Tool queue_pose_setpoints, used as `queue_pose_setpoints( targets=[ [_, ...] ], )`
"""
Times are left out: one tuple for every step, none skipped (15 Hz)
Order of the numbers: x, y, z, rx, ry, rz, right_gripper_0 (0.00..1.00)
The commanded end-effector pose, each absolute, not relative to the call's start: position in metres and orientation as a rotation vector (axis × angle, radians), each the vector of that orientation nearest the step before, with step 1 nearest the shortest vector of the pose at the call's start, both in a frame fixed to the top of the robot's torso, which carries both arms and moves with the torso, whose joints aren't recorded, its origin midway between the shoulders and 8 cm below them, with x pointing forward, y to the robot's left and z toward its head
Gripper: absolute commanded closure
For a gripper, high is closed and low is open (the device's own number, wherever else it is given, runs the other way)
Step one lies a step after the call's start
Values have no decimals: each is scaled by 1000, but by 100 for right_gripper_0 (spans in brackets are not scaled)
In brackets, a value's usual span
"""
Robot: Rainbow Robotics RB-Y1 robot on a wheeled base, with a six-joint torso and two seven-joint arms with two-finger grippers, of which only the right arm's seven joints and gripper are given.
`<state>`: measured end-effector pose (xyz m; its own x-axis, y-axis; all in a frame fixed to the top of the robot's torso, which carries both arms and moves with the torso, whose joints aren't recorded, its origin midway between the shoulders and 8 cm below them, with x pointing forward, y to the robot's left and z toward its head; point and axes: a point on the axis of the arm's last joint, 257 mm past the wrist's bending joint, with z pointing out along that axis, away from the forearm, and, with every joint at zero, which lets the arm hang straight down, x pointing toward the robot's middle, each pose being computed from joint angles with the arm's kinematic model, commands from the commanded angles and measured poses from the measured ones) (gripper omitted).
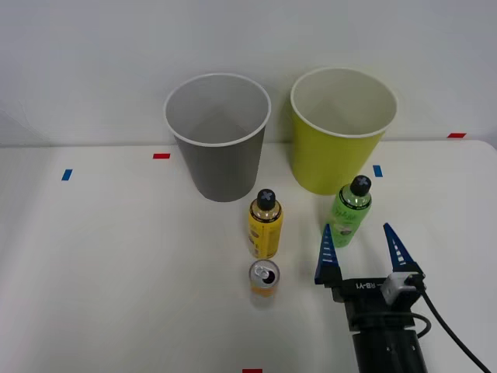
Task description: Put cans in the gray bin, plastic bottles in the light green bin
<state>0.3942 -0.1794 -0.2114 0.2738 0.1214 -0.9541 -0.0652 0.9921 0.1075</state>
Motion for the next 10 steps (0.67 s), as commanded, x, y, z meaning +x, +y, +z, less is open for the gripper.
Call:
queue_pose_setpoints(
  targets=[
    [417, -181, -215, 59, 1282, 102, 0],
    [422, -180, -214, 66, 1277, 104, 0],
    [432, -180, -210, 67, 1266, 97, 0],
    [439, -180, -209, 65, 1266, 93, 0],
    [447, -181, -208, 53, 1277, 90, 0],
    [455, -182, -205, 42, 1280, 84, 0],
    [461, -184, -201, 39, 1277, 79, 0],
    [463, -185, -198, 42, 1272, 79, 0],
    [465, -185, -198, 37, 1276, 78, 0],
    [466, -185, -198, 33, 1277, 77, 0]
  ],
)
